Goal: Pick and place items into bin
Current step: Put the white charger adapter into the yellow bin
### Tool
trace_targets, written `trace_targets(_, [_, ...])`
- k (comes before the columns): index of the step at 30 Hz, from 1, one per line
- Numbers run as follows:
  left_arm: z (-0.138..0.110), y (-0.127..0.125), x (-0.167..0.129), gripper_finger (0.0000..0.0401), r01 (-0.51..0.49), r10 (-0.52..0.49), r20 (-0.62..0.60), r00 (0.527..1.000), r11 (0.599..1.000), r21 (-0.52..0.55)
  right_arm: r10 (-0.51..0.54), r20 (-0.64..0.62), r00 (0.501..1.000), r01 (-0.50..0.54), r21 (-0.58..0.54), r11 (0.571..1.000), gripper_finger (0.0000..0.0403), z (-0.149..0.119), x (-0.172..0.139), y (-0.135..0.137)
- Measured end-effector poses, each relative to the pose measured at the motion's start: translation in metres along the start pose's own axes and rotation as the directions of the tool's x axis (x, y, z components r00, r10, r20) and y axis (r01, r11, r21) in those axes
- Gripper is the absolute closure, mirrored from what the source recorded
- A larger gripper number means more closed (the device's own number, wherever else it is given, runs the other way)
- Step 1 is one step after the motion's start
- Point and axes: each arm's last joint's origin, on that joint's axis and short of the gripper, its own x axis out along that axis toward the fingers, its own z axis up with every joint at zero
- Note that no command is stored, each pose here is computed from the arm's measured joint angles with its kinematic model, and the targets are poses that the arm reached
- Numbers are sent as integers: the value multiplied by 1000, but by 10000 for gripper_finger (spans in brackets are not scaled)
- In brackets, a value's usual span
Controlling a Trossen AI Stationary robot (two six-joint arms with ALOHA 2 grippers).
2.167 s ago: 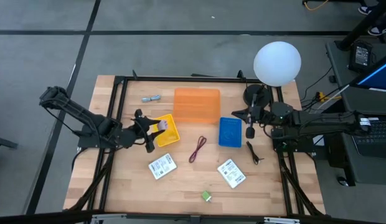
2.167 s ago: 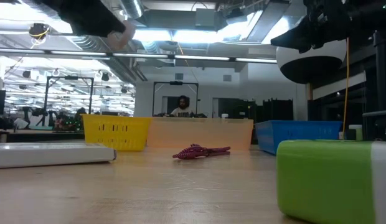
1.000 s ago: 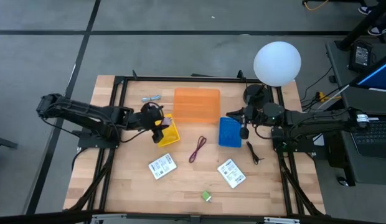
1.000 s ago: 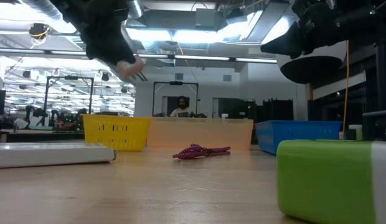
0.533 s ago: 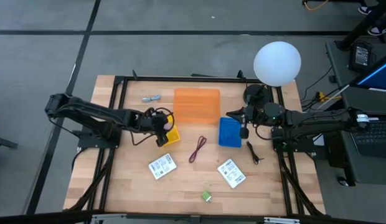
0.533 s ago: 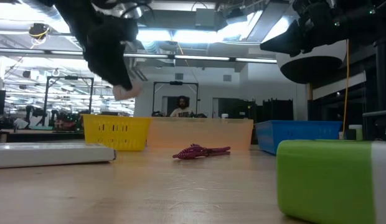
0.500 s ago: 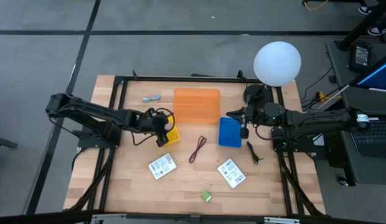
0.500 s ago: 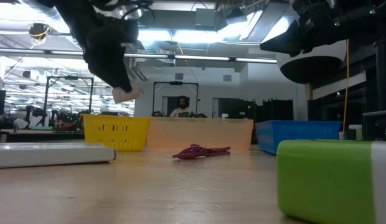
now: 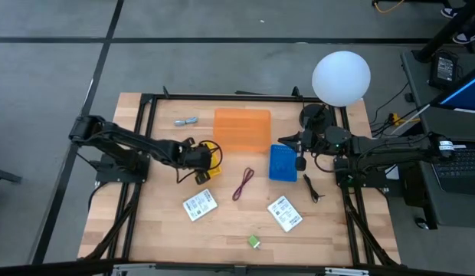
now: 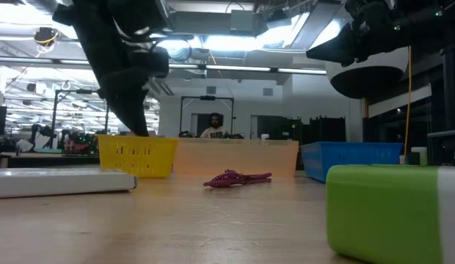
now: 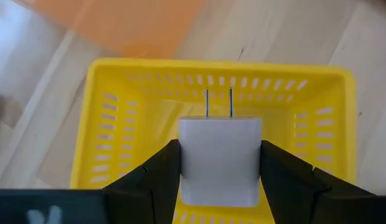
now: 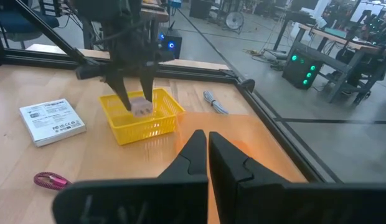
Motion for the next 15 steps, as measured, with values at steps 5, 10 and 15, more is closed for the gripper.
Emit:
trace_targets(5, [-2, -2, 8, 204, -15, 15, -29, 999, 1000, 12, 0, 2, 1000, 0, 2, 1000, 402, 0, 0, 0])
trace_targets(10, [-4, -4, 15, 197, -29, 29, -53, 998, 1000, 10, 0, 2, 1000, 0, 2, 1000, 402, 0, 0, 0])
trace_targets(15, [-5, -5, 17, 195, -32, 32, -58, 998, 999, 12, 0, 2, 1000, 0, 1, 1000, 402, 0, 0, 0])
